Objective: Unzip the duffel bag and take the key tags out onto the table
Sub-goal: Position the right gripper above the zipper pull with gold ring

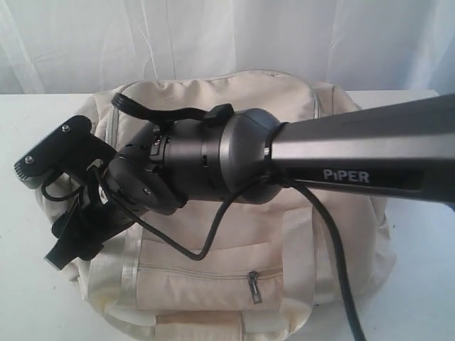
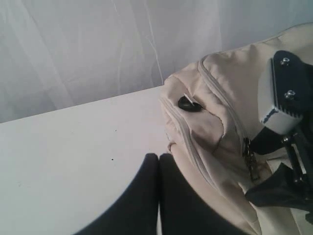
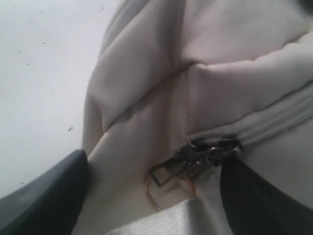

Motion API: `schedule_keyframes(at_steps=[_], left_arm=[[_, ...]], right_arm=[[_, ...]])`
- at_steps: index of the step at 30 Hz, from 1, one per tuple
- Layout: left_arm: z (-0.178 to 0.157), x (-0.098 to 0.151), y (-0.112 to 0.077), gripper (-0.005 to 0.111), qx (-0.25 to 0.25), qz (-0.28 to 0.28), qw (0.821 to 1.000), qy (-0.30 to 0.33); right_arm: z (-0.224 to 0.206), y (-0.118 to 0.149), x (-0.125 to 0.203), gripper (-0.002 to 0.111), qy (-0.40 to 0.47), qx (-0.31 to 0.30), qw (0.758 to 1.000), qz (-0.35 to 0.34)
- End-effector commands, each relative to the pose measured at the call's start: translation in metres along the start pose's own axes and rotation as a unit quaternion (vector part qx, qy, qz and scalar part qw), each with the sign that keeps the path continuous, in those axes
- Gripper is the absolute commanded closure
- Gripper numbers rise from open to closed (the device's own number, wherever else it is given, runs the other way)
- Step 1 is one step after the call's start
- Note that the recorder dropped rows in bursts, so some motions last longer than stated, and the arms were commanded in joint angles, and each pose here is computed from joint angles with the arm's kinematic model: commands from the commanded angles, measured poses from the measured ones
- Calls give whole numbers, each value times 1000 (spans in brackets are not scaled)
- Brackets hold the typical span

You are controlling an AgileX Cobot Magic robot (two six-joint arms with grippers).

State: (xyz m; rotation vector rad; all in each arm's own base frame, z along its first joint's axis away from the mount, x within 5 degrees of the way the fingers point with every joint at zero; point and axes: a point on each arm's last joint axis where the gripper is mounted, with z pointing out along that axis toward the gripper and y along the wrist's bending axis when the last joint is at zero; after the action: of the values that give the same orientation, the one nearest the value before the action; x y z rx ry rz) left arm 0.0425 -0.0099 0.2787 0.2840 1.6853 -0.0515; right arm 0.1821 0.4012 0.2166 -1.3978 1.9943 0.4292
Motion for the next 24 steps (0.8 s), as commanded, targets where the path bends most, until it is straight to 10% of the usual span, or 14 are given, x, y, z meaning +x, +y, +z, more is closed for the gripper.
schedule_keyframes(at_steps=[1, 10, 24], left_arm=[[0, 1, -1, 107, 5, -5, 1000, -7], [0, 1, -1, 107, 5, -5, 1000, -7], [0, 1, -1, 107, 8, -5, 1000, -7]], right_arm=[[8, 0, 4, 43, 6, 1, 1000, 1], [4, -1, -3, 81, -4, 6, 1000, -4], [-39, -10, -31, 84, -35, 32, 998, -29]])
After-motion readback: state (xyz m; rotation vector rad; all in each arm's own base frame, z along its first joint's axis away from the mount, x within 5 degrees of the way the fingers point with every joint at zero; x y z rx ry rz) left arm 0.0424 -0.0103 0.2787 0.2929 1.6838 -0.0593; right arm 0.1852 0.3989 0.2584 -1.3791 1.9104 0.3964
